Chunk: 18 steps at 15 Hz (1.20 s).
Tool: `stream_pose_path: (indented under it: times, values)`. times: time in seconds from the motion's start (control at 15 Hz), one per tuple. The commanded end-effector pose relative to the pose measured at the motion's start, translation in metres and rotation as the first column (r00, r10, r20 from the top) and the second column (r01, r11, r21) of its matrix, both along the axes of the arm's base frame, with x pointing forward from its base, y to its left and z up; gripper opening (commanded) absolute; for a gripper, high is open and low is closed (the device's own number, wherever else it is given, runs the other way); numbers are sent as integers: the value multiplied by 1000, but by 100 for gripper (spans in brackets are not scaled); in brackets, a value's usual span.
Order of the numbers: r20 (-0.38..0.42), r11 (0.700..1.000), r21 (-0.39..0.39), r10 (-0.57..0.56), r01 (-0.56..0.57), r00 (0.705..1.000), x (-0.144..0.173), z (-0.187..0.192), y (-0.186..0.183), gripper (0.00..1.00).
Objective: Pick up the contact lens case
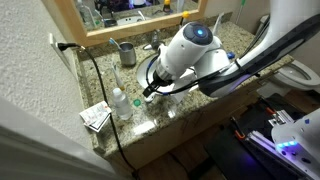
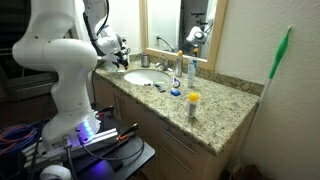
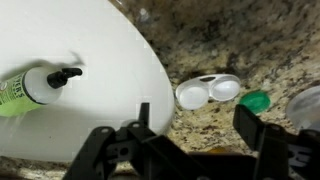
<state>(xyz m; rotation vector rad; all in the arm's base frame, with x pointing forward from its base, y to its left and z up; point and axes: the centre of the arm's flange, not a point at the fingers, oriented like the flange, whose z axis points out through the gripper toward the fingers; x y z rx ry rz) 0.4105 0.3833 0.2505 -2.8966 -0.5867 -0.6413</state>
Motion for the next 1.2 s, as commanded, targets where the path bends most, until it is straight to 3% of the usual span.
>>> stream_pose_path:
  times: [0.0,0.07,0.13,0.27,0.47,0.53,0.6,0.67,0.73,0.8,1.13]
  values:
    - [4,1000,1,0,0,1000,0,0,0,100]
    - [4,1000,-1,-3,3,1000,0,0,0,100]
    - [3,1000,1,-2,2,1000,0,0,0,75]
    - [-3,1000,3,0,0,1000,0,0,0,71]
    - [-7,1000,4,-11,11,1000,-1,0,1,50]
    - [-3,1000,4,-23,23,1000,-1,0,1,87]
    - [-2,1000,3,-5,5,1000,0,0,1,64]
    - [-3,1000,5,-9,9,1000,0,0,1,65]
    - [-3,1000,6,-11,11,1000,0,0,1,70]
    - [-9,1000,8,-5,5,1000,0,0,1,99]
    - [-13,1000,16,-19,20,1000,-3,0,4,100]
